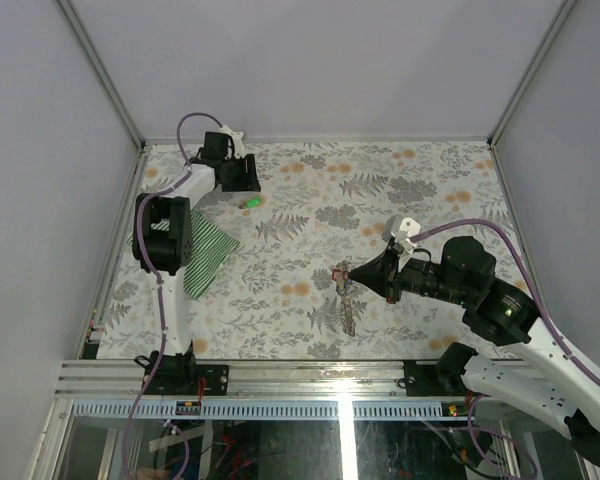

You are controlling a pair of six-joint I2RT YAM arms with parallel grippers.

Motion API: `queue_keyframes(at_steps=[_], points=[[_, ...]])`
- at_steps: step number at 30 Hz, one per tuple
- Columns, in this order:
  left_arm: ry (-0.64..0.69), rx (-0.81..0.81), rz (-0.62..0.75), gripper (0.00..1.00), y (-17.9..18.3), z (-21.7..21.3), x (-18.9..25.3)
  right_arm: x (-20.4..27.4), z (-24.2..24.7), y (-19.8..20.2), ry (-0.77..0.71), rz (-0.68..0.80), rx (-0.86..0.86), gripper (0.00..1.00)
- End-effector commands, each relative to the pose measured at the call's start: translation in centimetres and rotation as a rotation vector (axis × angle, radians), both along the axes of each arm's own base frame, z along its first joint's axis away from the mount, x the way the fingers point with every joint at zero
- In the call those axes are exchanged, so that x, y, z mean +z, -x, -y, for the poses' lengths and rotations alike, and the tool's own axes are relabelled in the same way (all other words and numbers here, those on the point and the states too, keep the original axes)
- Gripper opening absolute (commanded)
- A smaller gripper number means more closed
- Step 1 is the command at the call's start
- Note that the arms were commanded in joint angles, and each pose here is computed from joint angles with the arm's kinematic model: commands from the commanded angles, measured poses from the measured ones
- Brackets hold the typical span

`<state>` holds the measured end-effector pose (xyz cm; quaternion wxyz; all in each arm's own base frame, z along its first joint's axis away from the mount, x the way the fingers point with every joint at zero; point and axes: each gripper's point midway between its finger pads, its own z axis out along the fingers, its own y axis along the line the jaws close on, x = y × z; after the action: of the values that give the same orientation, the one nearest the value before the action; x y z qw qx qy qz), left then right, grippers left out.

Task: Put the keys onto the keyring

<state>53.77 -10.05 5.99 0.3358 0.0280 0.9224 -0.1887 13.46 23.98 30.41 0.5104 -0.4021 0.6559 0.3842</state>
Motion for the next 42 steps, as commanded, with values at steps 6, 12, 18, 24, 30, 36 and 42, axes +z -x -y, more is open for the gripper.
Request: queue_keyframes(at_steps=[6, 12, 18, 24, 30, 36, 42], points=[[-0.029, -0.058, -0.025, 0.55, -0.9, 0.0, -1.6, 2.3, -0.1, 0.5, -0.076, 0.035, 0.019, 0.0], [-0.039, -0.081, -0.076, 0.55, -0.1, 0.4, -3.1, 2.1, 0.0, 0.6, -0.069, 0.032, 0.019, 0.0], [-0.043, -0.119, -0.122, 0.49, 1.9, 1.4, -3.7, 2.4, 0.0, 0.7, -0.077, 0.037, 0.022, 0.0], [-0.122, -0.186, -0.178, 0.43, 4.4, 2.1, -5.6, 2.1, 0.3, 0.9, -0.079, 0.037, 0.018, 0.0], [-0.183, -0.227, -0.22, 0.35, 6.3, 3.3, -6.3, 2.3, 0.5, 0.9, -0.084, 0.047, 0.01, 0.0], [-0.243, -0.265, -0.248, 0.29, 9.8, 5.6, -6.0, 1.9, 0.5, 0.9, -0.086, 0.046, 0.008, 0.0], [-0.228, -0.225, -0.119, 0.3, 10.0, 7.0, -2.7, 1.7, 0.4, 0.7, -0.076, 0.048, 0.01, 0.0]])
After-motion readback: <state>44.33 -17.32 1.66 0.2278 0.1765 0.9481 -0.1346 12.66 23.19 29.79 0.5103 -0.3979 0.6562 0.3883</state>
